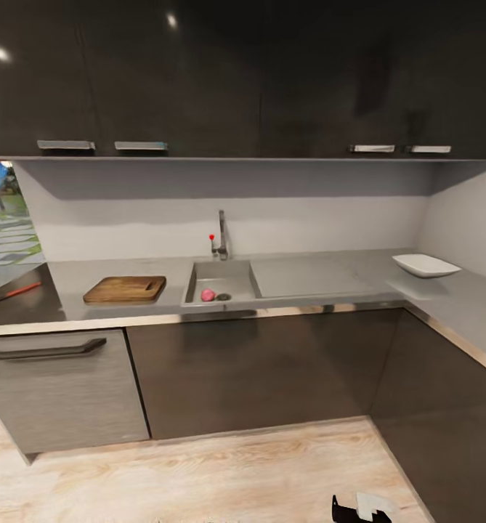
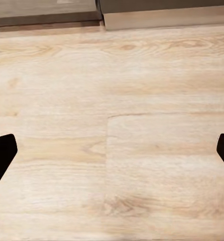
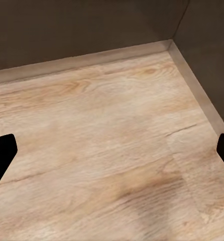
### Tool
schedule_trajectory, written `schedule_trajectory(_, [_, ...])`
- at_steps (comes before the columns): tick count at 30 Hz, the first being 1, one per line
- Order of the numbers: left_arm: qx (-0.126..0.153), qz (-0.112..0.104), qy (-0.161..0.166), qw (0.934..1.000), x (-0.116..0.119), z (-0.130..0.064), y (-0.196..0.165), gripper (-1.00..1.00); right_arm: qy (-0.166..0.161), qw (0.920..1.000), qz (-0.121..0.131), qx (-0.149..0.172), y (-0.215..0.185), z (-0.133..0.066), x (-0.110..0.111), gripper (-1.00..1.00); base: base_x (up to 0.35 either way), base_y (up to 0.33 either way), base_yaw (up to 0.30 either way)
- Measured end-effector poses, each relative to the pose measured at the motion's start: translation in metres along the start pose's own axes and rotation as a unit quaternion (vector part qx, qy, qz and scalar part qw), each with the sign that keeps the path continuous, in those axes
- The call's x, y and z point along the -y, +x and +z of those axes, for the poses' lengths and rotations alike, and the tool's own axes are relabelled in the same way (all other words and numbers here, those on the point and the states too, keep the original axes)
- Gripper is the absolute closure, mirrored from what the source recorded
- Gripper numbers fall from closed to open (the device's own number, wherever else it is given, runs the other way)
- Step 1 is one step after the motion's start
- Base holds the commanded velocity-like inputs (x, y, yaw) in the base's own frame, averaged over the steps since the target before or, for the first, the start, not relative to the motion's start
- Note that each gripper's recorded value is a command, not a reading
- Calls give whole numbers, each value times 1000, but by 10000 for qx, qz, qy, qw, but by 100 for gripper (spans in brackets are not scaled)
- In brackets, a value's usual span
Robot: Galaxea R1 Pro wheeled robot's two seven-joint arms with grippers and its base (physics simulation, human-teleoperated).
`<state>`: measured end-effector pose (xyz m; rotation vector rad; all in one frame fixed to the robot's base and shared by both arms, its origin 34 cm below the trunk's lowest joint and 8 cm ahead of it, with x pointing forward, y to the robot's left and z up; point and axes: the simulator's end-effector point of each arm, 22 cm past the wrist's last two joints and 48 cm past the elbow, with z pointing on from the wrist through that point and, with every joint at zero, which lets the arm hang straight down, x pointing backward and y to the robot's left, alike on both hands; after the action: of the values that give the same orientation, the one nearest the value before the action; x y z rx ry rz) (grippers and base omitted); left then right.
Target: In the kitchen, take the Vidalia onion out of the sink, dice it on the chopping board with the paring knife, put the diced onion into the bowl on the countertop, then place both the paring knife and the chopping board into the sink.
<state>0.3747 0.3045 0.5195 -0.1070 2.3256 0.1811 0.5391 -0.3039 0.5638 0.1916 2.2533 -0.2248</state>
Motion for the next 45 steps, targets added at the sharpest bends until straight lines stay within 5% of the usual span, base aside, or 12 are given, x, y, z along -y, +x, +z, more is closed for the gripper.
schedule_trajectory(12, [-76,4,0,10000,0,-1,6,-100,-31,10000,5,-52,5,0,-5,-100,0,-76,193])
schedule_trajectory(18, [87,-177,156,9997,36,8,-28,-100,-28,10000,-5,-51,5,0,-4,-100,0,-1,10])
schedule_trajectory(23, [-435,-212,265,9985,56,21,-59,-100,-27,10000,-5,-50,5,0,-4,-100,0,0,1])
schedule_trajectory(27, [-724,-175,371,9965,65,22,-125,-100,-28,10000,-6,-51,5,0,-4,-100,0,0,0])
schedule_trajectory(31, [-781,1,582,9952,82,5,-180,-100,-24,10000,-9,-55,5,0,-4,-100,0,0,0])
schedule_trajectory(39, [-1164,116,918,9889,115,-34,-233,-100,-22,10000,-10,-56,5,0,-3,-100,0,0,0])
schedule_trajectory(45, [-852,471,1327,9864,162,-56,-293,-100,-12,10000,-14,-49,5,0,-2,-100,0,0,0])
